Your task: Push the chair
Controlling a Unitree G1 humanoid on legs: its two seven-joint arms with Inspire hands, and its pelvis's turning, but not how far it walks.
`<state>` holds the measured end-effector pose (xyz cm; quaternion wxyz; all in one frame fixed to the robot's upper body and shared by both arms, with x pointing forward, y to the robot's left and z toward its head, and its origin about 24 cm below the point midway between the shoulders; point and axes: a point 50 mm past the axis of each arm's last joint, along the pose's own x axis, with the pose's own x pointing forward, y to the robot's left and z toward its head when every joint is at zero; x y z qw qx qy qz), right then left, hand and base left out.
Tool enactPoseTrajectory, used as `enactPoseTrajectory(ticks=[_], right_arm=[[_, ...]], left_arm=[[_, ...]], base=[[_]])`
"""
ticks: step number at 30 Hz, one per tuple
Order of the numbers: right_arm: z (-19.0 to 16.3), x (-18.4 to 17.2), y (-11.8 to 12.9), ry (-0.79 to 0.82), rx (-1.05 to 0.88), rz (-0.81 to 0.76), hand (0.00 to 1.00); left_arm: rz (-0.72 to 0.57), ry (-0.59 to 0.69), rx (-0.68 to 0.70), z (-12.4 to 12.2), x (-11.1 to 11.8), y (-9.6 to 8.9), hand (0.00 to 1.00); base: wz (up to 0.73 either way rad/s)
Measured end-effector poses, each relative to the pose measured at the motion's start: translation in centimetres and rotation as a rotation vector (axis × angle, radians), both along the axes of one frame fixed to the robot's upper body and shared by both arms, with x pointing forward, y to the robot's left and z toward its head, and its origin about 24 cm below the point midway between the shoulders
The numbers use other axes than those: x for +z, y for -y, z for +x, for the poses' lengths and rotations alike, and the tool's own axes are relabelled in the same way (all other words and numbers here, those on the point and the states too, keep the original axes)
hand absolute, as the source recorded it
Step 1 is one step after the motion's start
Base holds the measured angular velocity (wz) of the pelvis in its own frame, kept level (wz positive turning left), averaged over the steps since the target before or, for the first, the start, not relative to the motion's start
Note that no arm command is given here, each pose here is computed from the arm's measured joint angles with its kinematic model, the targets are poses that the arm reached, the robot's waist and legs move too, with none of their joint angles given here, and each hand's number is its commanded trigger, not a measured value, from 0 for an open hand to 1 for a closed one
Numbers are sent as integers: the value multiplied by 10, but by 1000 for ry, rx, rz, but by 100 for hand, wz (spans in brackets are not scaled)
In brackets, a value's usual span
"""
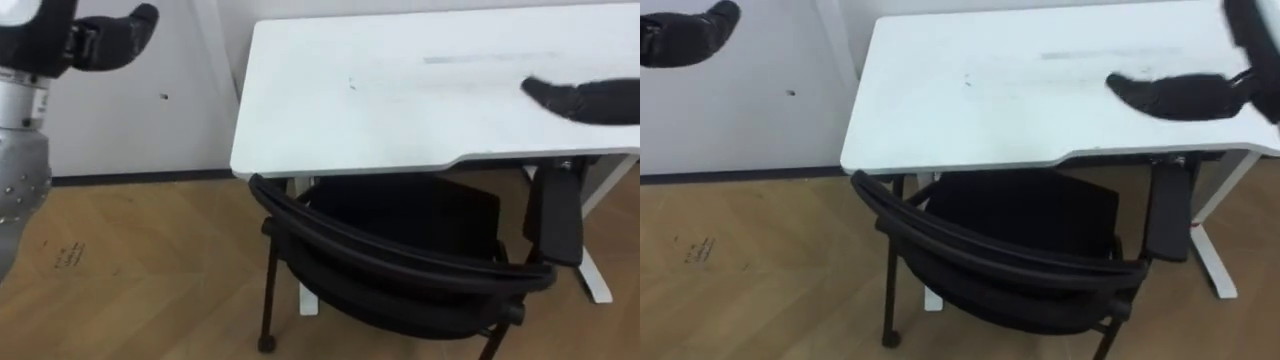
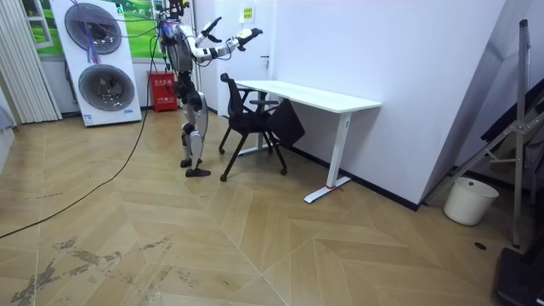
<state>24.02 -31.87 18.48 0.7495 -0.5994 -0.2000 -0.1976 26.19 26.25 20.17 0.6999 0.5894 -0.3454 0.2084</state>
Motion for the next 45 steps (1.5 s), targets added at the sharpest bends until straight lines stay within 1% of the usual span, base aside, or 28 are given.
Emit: enactPoseTrajectory(ticks=[1,3,4,6,7,8,10,12,13,16,19,21,22,23,24,27,28,30,31,33,34,36,37,38,39,42,45], right_arm=[[-1,1,3,20,-15,8,0],[-9,6,22,118,-86,86,0],[-11,8,27,146,-109,110,0],[-23,9,47,241,-196,185,0],[-26,8,51,260,-217,203,0],[-31,6,59,297,-264,234,0],[-41,4,71,352,-339,267,0],[-59,-7,83,418,-444,330,0],[-63,-10,86,433,-471,343,0],[-76,-25,91,503,-559,430,0],[-95,-56,93,506,-659,554,0],[-116,-88,95,487,-774,678,0],[-121,-95,95,482,-806,713,0],[-131,-109,94,476,-868,775,0],[-135,-117,93,469,-904,800,0],[-159,-160,85,413,-1077,947,0],[-162,-165,83,406,-1099,967,0],[-173,-186,75,364,-1159,1054,0],[-176,-192,72,348,-1171,1078,0],[-187,-220,60,244,-1247,1165,0],[-190,-228,57,213,-1266,1189,0],[-202,-256,42,96,-1323,1327,0],[-206,-262,38,72,-1336,1357,0],[-214,-275,29,6,-1358,1417,0],[-218,-281,25,-29,-1362,1450,0],[-236,-309,2,-287,-1327,1572,0],[-248,-322,-11,-425,-1299,1645,0]], left_arm=[[-15,12,9,-1,1,-3,0],[-67,86,49,-8,9,-16,0],[-78,107,63,-10,10,-19,0],[-117,164,141,-22,10,-37,0],[-124,173,168,-25,9,-41,0],[-138,178,219,-28,5,-50,0],[-161,183,287,-34,0,-61,0],[-178,190,346,-40,-4,-69,0],[-187,194,353,-40,-5,-70,0],[-284,202,381,-43,-17,-75,0],[-372,142,432,-49,-39,-83,0],[-451,63,499,-60,-68,-90,0],[-471,37,522,-63,-76,-92,0],[-515,-2,561,-68,-90,-95,0],[-536,-19,576,-69,-96,-95,0],[-674,-129,666,-83,-136,-97,0],[-691,-148,679,-86,-142,-97,0],[-781,-223,735,-99,-168,-97,0],[-802,-252,748,-104,-175,-96,0],[-900,-391,806,-122,-211,-89,0],[-929,-437,822,-127,-221,-86,0],[-1063,-607,894,-153,-259,-77,0],[-1089,-642,908,-159,-266,-74,0],[-1135,-714,932,-172,-281,-66,0],[-1158,-747,940,-178,-286,-63,0],[-1211,-984,990,-210,-317,-48,0],[-1240,-1114,997,-225,-330,-39,0]], base=[[17],[27],[22],[2],[0],[0],[2],[8],[6],[-2],[-9],[-10],[-9],[-4],[0],[6],[4],[2],[0],[0],[0],[0],[0],[0],[0],[0],[3]])
